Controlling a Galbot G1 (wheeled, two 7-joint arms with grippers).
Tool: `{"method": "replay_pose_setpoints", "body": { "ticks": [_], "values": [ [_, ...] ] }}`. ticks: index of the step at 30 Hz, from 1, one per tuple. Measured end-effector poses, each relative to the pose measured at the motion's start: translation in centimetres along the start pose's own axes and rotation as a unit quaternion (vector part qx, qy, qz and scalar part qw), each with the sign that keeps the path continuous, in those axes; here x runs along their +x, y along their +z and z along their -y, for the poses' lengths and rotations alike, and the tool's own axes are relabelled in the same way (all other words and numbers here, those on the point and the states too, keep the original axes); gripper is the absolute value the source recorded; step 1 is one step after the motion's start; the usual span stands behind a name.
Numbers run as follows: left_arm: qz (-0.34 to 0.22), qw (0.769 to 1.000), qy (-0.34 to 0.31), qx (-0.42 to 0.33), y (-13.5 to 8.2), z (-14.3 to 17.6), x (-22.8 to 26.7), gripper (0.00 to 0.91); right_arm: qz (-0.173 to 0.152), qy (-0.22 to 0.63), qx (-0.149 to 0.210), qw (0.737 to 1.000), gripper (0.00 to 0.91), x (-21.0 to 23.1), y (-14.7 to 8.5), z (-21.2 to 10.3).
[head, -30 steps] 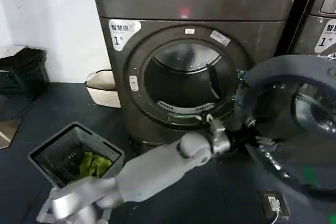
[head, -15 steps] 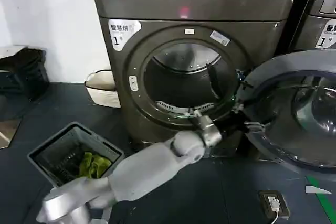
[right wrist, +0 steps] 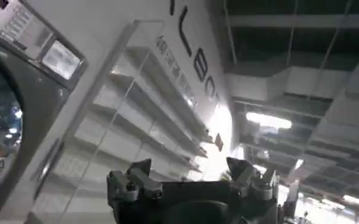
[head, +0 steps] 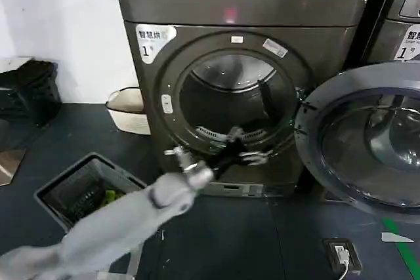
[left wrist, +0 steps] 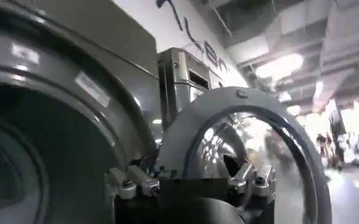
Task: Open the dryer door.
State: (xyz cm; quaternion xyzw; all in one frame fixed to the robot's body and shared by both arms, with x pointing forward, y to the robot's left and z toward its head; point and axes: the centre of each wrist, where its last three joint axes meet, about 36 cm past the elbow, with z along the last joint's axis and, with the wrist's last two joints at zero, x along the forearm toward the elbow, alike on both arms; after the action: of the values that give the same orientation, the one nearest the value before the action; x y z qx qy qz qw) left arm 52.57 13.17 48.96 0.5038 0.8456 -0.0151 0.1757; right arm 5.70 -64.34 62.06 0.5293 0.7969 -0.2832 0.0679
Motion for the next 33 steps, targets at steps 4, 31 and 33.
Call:
{"method": "replay_pose_setpoints", "body": {
  "ticks": [4,31,33],
  "values": [
    [-0.038,0.999,-0.017,-0.019,-1.6,-1.4,5.0,0.907,0.001,0.011,0.021,1.000,0.907,0.0,-0.3,0.1],
    [-0.440,0.875,-0.166,-0.113,-15.3,-9.4,27.0,0.907,0.018,0.036,0.015,0.999,0.907,-0.6,-1.4,-0.3],
    [-0.464,0.862,-0.163,-0.122,-16.1,-9.5,27.4,0.907,0.017,0.038,0.016,0.999,0.907,-0.6,-1.3,-0.1]
  ]
}}
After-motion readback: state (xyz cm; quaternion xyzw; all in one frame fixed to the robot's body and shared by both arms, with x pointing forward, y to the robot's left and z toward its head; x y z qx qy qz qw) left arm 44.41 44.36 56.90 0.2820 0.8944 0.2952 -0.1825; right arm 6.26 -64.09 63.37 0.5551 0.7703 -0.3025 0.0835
